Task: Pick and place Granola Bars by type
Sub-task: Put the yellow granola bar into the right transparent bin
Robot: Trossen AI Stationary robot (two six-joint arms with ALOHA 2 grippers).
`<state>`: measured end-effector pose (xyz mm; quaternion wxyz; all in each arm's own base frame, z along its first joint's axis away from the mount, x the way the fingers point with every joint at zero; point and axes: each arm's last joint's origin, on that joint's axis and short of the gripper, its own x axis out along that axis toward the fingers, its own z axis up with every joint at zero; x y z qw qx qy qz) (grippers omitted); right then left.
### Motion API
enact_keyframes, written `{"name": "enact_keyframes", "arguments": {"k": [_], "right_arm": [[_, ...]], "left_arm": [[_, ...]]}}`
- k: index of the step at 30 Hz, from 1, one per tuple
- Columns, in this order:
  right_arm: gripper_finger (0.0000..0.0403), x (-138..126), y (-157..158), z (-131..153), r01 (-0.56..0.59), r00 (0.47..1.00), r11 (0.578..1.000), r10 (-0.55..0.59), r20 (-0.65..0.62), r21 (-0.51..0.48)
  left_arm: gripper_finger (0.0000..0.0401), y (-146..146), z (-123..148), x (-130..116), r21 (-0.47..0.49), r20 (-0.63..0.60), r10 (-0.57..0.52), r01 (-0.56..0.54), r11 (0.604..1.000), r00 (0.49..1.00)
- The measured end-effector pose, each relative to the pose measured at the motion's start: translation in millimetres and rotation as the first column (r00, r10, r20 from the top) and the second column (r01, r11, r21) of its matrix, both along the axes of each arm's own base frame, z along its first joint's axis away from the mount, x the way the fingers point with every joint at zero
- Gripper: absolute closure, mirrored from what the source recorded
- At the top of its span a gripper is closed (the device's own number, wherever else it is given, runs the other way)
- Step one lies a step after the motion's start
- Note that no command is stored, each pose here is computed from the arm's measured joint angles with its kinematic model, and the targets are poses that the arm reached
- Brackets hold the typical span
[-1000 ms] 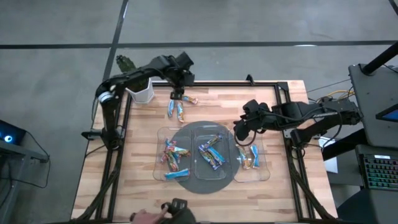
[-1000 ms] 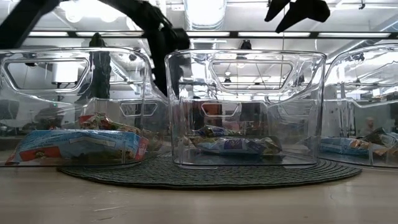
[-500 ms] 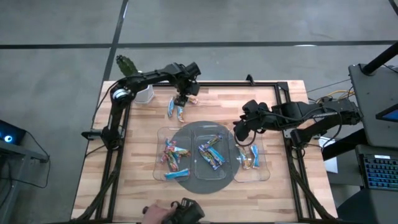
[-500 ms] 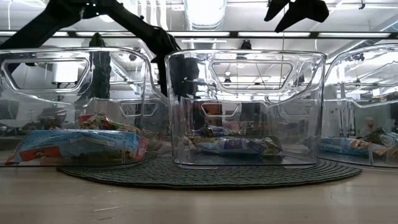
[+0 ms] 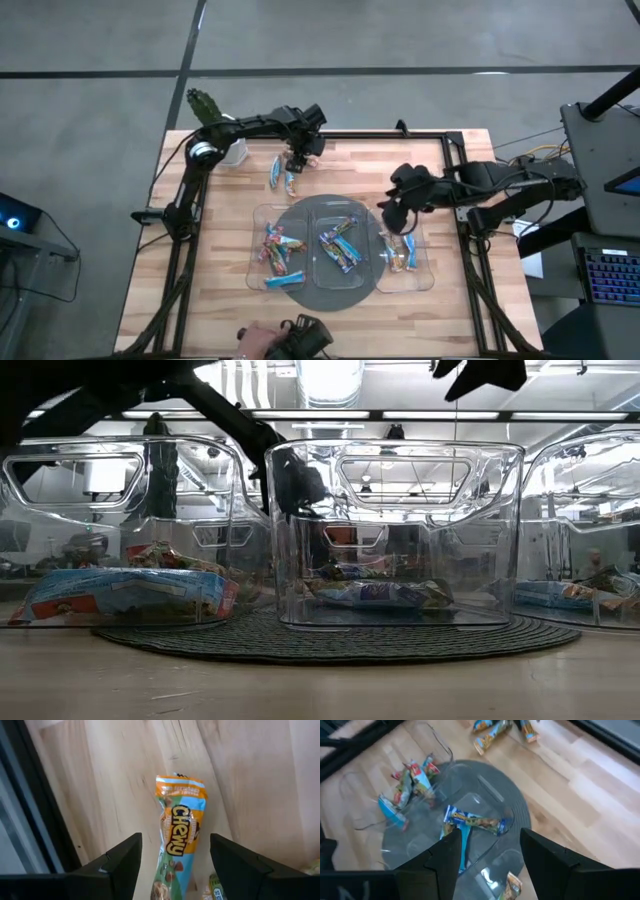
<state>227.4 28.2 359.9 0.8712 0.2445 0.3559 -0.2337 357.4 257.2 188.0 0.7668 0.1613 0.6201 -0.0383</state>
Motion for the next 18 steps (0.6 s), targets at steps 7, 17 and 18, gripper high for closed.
{"name": "enact_keyframes", "arguments": {"k": [7, 17, 18], "right_arm": [[0.0258, -27, -4, 20, -0.042, 0.995, 0.999, 0.043, 0.089, -0.016], [0.039, -75, -12, 46, -0.101, 0.968, 0.992, 0.114, 0.222, -0.071], [0.039, -79, -13, 48, -0.1, 0.966, 0.992, 0.114, 0.233, -0.07]], "left_arm": [[0.0185, 0, -5, 1, -0.015, -0.003, 0.005, -0.005, 1.0, 1.0], [0.0185, 2, -4, 2, -0.013, 0.016, 0.0, 0.0, 1.0, 1.0], [0.0185, 2, -4, 2, -0.011, 0.016, -0.005, 0.005, 1.0, 1.0]]}}
